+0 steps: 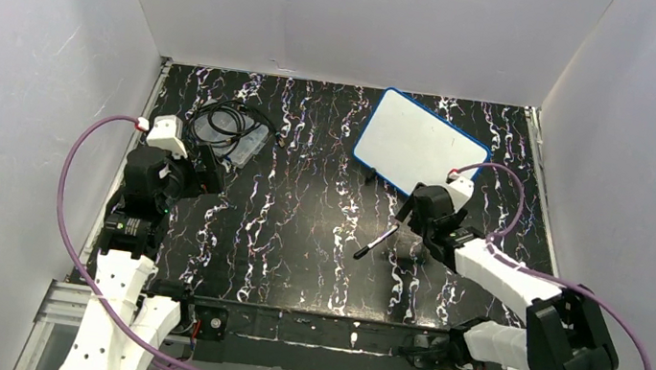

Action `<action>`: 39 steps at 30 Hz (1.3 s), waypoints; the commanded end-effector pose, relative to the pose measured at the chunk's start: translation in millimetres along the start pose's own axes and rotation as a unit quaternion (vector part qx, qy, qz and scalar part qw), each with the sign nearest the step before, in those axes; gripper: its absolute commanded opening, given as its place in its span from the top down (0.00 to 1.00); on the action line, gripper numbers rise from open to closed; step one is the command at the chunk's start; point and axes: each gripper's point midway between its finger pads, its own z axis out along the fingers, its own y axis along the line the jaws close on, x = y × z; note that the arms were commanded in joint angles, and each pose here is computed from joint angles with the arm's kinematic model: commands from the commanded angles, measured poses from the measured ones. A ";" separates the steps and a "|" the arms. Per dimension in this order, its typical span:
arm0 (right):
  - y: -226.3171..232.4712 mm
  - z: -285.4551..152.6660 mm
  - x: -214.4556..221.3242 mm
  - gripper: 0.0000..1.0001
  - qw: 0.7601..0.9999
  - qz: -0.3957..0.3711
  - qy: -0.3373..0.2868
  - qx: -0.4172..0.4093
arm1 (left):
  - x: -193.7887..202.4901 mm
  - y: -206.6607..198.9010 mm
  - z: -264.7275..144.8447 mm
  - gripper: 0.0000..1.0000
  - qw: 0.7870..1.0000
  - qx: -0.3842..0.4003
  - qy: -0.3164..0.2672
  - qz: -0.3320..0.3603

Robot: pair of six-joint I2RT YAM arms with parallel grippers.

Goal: Write a sentence on the whiteboard
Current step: Move the whiteboard to the center of the board.

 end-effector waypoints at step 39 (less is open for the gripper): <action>36.0 62.8 12.7 0.99 0.990 -0.137 -0.001 -0.017 | 3.6 -8.7 6.5 0.01 1.000 0.017 0.016 0.016</action>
